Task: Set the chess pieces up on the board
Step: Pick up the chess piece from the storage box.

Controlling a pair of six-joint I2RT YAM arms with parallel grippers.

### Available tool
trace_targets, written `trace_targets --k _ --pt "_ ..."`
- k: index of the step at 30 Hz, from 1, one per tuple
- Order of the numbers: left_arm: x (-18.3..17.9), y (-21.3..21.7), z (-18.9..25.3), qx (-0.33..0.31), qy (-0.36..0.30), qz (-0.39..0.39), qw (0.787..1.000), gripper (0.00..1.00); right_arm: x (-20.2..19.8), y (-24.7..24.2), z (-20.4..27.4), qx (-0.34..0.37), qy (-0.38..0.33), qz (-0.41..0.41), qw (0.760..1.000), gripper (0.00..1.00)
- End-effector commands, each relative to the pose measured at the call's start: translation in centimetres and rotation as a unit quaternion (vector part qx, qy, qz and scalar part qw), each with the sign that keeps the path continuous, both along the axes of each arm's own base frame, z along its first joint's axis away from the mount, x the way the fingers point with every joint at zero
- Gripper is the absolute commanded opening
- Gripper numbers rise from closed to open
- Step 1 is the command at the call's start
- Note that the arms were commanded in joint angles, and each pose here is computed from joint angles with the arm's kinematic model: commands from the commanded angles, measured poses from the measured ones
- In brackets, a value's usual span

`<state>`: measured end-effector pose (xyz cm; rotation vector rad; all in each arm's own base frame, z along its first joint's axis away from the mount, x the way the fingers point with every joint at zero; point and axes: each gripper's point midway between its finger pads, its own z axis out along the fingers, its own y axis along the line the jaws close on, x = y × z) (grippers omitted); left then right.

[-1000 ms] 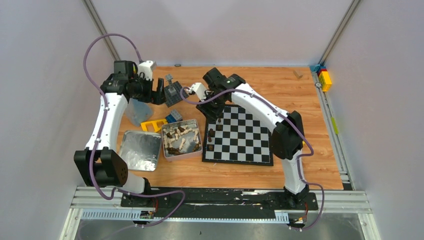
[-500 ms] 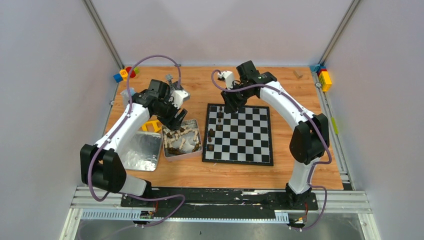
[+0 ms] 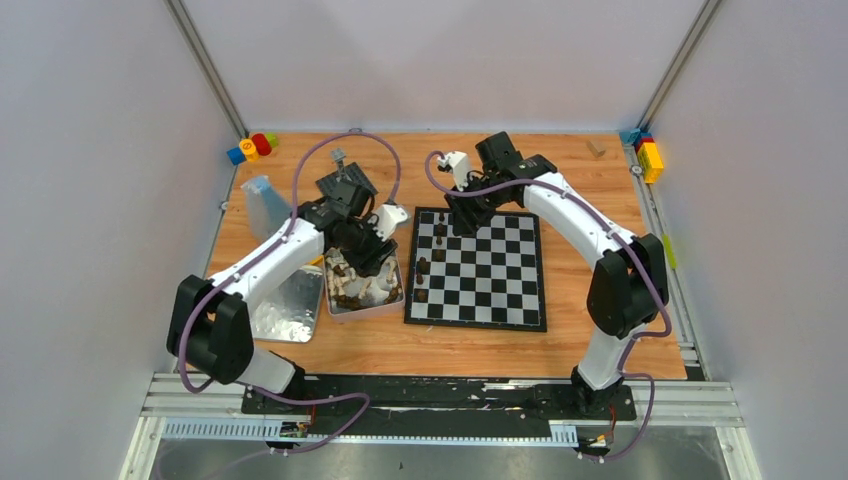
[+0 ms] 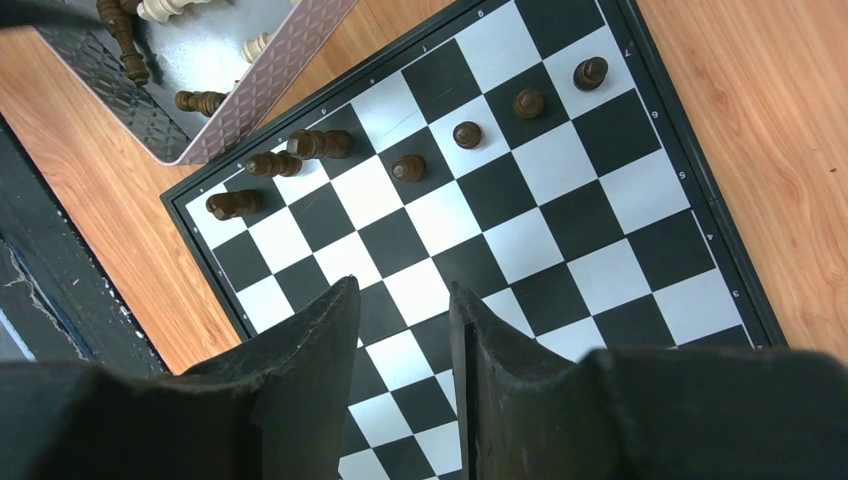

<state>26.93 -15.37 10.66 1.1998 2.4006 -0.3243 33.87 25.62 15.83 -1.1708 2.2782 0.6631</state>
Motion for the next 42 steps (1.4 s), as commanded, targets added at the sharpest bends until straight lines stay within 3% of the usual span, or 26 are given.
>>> trace_targets --k 1,12,25,31,34,42 --pt "0.1 -3.7 -1.1 -0.023 -0.015 -0.058 0.998 0.61 0.7 0.0 2.2 0.019 -0.044 0.006 0.999 0.39" --pt "-1.4 -6.3 -4.7 -0.016 0.041 -0.104 0.994 0.60 0.4 -1.0 1.6 0.008 -0.044 -0.001 0.999 0.38" --pt "-3.4 -6.4 -7.2 0.005 0.087 -0.120 0.989 0.58 0.1 -1.3 0.9 0.002 -0.037 -0.002 0.999 0.38" --pt "-3.3 -5.9 -8.2 0.022 0.088 -0.113 0.989 0.49 0.1 -1.3 0.7 0.000 -0.035 -0.002 0.999 0.38" --pt "-3.1 -5.9 -8.0 0.021 0.083 -0.111 0.990 0.39 0.2 -1.3 0.6 0.000 -0.033 -0.003 0.999 0.38" --pt "-1.8 -5.9 -4.3 -0.010 0.034 -0.098 0.995 0.25 0.3 -1.1 0.6 0.003 -0.032 -0.003 0.999 0.37"
